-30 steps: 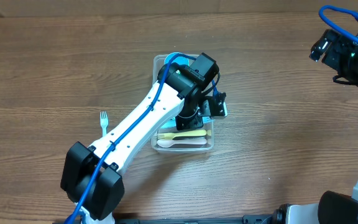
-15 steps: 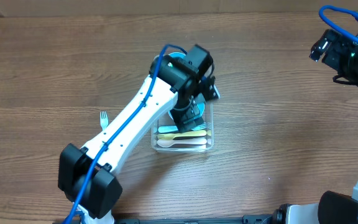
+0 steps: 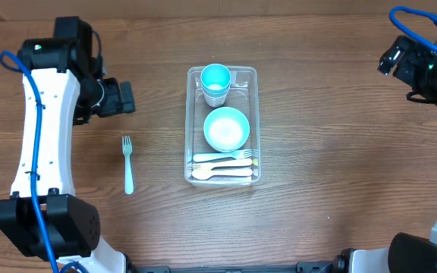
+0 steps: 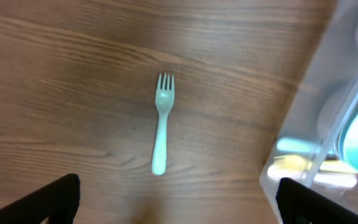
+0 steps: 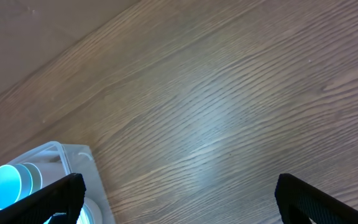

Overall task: Pack container
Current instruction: 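Grasp the white fork with the left gripper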

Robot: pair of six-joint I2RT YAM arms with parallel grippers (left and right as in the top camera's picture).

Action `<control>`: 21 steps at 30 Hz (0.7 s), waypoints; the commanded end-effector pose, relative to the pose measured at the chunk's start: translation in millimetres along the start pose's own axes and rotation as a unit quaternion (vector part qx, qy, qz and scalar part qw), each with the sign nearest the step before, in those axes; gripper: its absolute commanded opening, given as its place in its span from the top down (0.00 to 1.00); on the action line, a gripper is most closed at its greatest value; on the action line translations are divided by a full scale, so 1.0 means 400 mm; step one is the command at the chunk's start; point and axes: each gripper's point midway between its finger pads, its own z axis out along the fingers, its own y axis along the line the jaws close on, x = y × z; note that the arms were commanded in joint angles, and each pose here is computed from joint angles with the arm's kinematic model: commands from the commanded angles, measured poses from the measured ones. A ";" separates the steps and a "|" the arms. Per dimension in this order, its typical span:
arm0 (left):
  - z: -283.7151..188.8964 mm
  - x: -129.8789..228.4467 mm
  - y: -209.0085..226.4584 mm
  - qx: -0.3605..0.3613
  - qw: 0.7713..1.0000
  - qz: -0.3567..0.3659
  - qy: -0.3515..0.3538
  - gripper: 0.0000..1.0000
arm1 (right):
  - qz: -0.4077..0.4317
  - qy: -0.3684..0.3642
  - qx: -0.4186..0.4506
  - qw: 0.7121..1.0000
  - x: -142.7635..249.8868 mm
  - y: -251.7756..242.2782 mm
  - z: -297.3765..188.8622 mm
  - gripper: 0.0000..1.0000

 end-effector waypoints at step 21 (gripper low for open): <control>0.457 0.171 0.065 -0.016 0.999 0.001 0.033 0.80 | 0.002 -0.007 -0.003 1.000 -0.004 0.001 -0.011 0.00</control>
